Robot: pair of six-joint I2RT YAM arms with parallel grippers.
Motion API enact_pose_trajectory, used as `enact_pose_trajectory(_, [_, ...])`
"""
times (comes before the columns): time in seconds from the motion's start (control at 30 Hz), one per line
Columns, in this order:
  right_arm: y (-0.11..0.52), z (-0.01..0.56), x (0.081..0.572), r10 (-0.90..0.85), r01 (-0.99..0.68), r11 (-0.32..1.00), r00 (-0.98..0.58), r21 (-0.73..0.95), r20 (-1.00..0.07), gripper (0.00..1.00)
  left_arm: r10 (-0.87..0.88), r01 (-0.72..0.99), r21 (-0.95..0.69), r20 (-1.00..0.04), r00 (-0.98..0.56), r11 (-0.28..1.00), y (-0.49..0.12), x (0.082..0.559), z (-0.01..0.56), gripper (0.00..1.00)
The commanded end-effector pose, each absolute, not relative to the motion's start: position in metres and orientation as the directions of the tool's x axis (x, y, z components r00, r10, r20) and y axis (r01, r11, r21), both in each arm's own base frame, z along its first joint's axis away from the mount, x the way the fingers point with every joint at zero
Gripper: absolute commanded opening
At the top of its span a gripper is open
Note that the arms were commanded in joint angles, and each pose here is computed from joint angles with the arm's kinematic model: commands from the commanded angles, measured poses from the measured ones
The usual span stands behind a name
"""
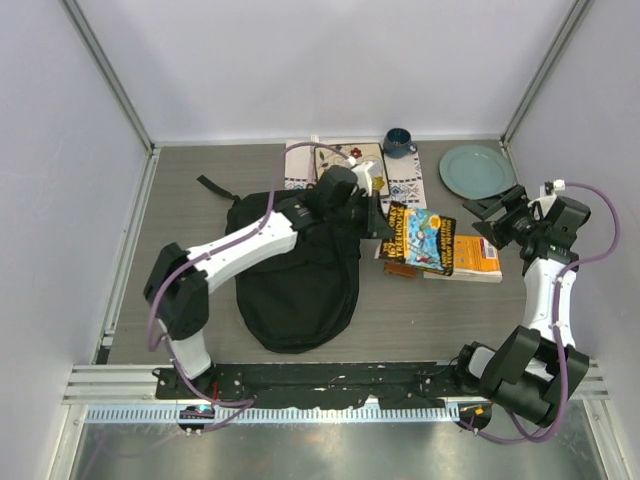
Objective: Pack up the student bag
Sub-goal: Pick up the book from the center of the board.
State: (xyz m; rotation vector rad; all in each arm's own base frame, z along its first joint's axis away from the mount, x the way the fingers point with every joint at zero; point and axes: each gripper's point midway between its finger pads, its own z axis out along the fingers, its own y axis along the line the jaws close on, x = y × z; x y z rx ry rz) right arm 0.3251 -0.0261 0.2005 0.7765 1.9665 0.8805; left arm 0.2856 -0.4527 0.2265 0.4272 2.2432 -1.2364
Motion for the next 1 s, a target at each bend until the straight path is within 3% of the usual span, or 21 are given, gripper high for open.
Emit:
enact_pose_trajectory(0.0, [0.006, 0.259, 0.319, 0.742, -0.059, 0.494, -0.492, 0.867, -0.456, 0.79, -0.098, 0.531, -0.632, -0.690, -0.717, 0.565, -0.400, 0.295, 0.272, 0.00])
enact_pose_trajectory(0.17, [0.024, 0.273, 0.315, 0.703, -0.170, 0.478, -0.514, 0.862, -0.491, 0.82, -0.172, 0.486, -0.623, -0.706, -0.687, 0.613, -0.331, 0.297, 0.287, 0.00])
enact_pose_trajectory(0.3, [0.064, 0.251, 0.313, 0.527, -0.209, 0.571, -0.649, 0.794, -0.549, 0.82, -0.184, 0.484, -0.617, -0.715, -0.675, 0.621, -0.296, 0.287, 0.296, 0.00])
enact_pose_trajectory(0.4, [0.102, 0.235, 0.306, 0.449, -0.206, 0.570, -0.732, 0.796, -0.511, 0.82, -0.189, 0.503, -0.633, -0.713, -0.675, 0.589, -0.281, 0.275, 0.301, 0.00])
enact_pose_trajectory(0.47, [0.121, 0.249, 0.308, 0.444, -0.307, 0.525, -0.697, 0.794, -0.563, 0.82, -0.179, 0.502, -0.643, -0.701, -0.691, 0.578, -0.274, 0.267, 0.294, 0.00])
enact_pose_trajectory(0.5, [0.130, 0.246, 0.298, 0.483, -0.275, 0.463, -0.719, 0.842, -0.501, 0.82, -0.180, 0.514, -0.647, -0.703, -0.688, 0.563, -0.271, 0.260, 0.298, 0.00])
enact_pose_trajectory(0.6, [0.151, 0.254, 0.291, 0.480, -0.360, 0.385, -0.709, 0.850, -0.517, 0.83, -0.166, 0.528, -0.678, -0.681, -0.713, 0.511, -0.271, 0.244, 0.293, 0.00])
enact_pose_trajectory(0.97, [0.210, 0.210, 0.241, 0.351, -0.371, 0.327, -0.806, 0.869, -0.477, 0.83, -0.184, 0.580, -0.717, -0.676, -0.713, 0.388, -0.268, 0.212, 0.295, 0.00])
